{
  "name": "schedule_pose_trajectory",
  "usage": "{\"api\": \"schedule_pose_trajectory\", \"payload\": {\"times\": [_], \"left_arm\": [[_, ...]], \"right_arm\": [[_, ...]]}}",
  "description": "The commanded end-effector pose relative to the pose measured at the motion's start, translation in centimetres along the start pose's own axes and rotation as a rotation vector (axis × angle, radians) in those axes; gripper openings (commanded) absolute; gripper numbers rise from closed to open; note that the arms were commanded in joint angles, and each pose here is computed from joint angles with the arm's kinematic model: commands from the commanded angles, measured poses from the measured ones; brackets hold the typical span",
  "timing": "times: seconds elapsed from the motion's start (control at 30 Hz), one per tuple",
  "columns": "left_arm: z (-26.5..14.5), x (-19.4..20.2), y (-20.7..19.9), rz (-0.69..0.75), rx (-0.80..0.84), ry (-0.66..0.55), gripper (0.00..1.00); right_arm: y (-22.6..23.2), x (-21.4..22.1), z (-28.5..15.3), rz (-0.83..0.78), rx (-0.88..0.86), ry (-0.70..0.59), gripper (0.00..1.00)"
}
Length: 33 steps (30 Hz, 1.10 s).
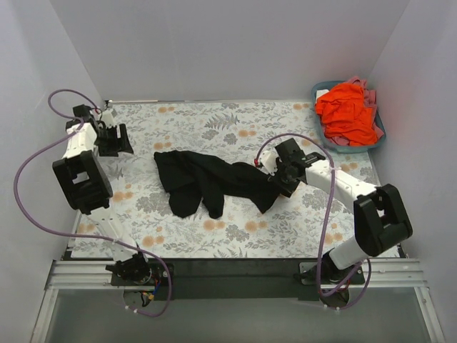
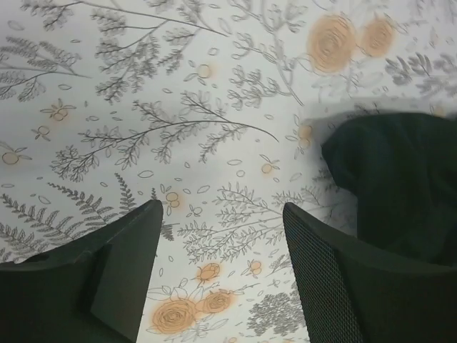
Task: Fold and stack the t-shirts
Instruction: Flatten the tshirt out
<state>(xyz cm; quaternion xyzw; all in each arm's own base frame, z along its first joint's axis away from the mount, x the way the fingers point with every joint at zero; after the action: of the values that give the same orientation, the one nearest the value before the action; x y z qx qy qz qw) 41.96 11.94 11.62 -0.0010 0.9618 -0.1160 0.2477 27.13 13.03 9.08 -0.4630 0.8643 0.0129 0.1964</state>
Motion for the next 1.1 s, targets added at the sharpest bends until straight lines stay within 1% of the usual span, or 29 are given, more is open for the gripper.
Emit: {"api": "schedule_pose_trajectory", "payload": {"times": [0.0,0.03,0.07,0.1,0.13,0.2,0.23,0.27,0.3,0.33,0.4,0.47,0.5,0.53,0.57,0.6,0.63,0.67,0.7,0.77,0.8,0.83,0.9,0.93,0.97,1.03,1.07], "left_arm": [[-4.2,-0.2,-3.7,0.164,0.114,-0.100,0.69],[-4.8,0.7,-5.1,0.195,0.177,-0.104,0.70],[-6.9,0.7,-7.1,0.245,0.242,-0.154,0.71],[-6.6,2.3,-8.8,0.327,0.303,-0.127,0.72],[-7.1,3.9,-10.2,0.343,0.355,-0.085,0.72],[-8.0,5.5,-13.5,0.436,0.432,-0.090,0.71],[-7.1,7.2,-14.4,0.448,0.444,-0.066,0.71],[-7.7,7.7,-15.4,0.492,0.420,-0.090,0.71],[-7.2,8.5,-17.1,0.560,0.422,-0.073,0.71],[-6.5,9.8,-17.8,0.592,0.430,-0.056,0.71],[-7.0,10.7,-21.2,0.713,0.465,-0.069,0.71],[-7.2,11.7,-23.4,0.800,0.496,-0.069,0.71],[-7.3,12.8,-25.7,0.880,0.545,-0.061,0.71],[-7.9,13.0,-26.9,0.945,0.553,-0.105,0.71],[-7.4,14.5,-27.5,1.013,0.574,-0.096,0.71],[-7.5,15.8,-29.2,1.117,0.620,-0.112,0.71],[-7.6,16.1,-29.9,1.199,0.632,-0.159,0.71],[-6.5,17.8,-29.8,1.282,0.640,-0.142,0.71],[-6.3,19.2,-31.2,1.374,0.672,-0.137,0.71],[-4.6,20.5,-31.6,1.477,0.649,-0.097,0.70],[-4.0,21.2,-32.3,1.512,0.656,-0.081,0.70],[-2.9,21.3,-32.7,1.521,0.658,-0.068,0.69],[-1.9,21.3,-33.3,1.550,0.653,-0.069,0.69],[-1.4,20.8,-34.0,1.565,0.642,-0.111,0.69],[-0.7,20.8,-34.2,1.571,0.637,-0.108,0.70],[-0.2,21.0,-35.1,1.604,0.640,-0.139,0.69],[0.4,21.5,-35.4,1.620,0.640,-0.128,0.68]], "right_arm": [[0.1,-0.1,-2.3,-0.045,-0.020,-0.041,0.01],[-0.1,-0.3,-3.0,-0.040,-0.007,-0.059,0.01],[-0.1,-0.5,-3.3,-0.029,-0.032,-0.086,0.01],[-0.5,-1.0,-4.1,-0.028,-0.025,-0.114,0.01],[-0.6,-1.1,-4.6,-0.019,-0.042,-0.117,0.01],[-1.0,-1.7,-5.5,0.010,-0.060,-0.152,0.01],[-1.0,-1.7,-5.7,0.022,-0.067,-0.153,0.01],[-1.1,-1.7,-5.8,0.029,-0.069,-0.154,0.01],[-1.1,-1.8,-5.7,0.032,-0.071,-0.153,0.01],[-1.2,-1.8,-5.7,0.045,-0.075,-0.152,0.01],[-1.1,-1.8,-5.6,0.069,-0.103,-0.146,0.01],[-0.8,-2.2,-5.8,0.096,-0.136,-0.161,0.01],[-0.7,-2.2,-5.7,0.100,-0.145,-0.160,0.01],[-0.6,-2.2,-5.6,0.106,-0.151,-0.158,0.01],[-0.6,-2.1,-5.4,0.125,-0.162,-0.157,0.01],[-0.6,-2.0,-5.1,0.135,-0.174,-0.148,0.01],[-0.7,-1.8,-5.0,0.153,-0.182,-0.143,0.01],[-0.6,-1.8,-4.9,0.168,-0.202,-0.146,0.01],[-0.6,-1.7,-4.7,0.181,-0.213,-0.139,0.01],[-0.7,-1.6,-4.6,0.204,-0.230,-0.140,0.01],[-0.8,-1.5,-4.6,0.217,-0.233,-0.139,0.01],[-0.9,-1.5,-4.6,0.228,-0.239,-0.140,0.01],[-1.2,-1.5,-4.7,0.239,-0.240,-0.144,0.01],[-1.4,-1.4,-4.9,0.246,-0.235,-0.143,0.01],[-1.4,-1.3,-4.9,0.249,-0.235,-0.143,0.01],[-1.7,-1.2,-5.2,0.258,-0.237,-0.148,0.01],[-1.9,-1.1,-5.3,0.261,-0.236,-0.148,0.01]]}}
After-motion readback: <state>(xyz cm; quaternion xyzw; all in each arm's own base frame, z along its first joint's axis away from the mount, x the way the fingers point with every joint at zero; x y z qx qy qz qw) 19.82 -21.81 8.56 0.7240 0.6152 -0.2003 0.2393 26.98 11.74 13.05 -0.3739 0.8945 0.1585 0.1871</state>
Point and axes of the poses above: each gripper's point midway between its finger pads, its own z axis out along the fingers, its own y axis along the line the jaws close on, x = y × z, the point moved 4 cm from there along -z, back along the fingers, and after that the axes turned 5 degrees about z, right-handed, at the moved point
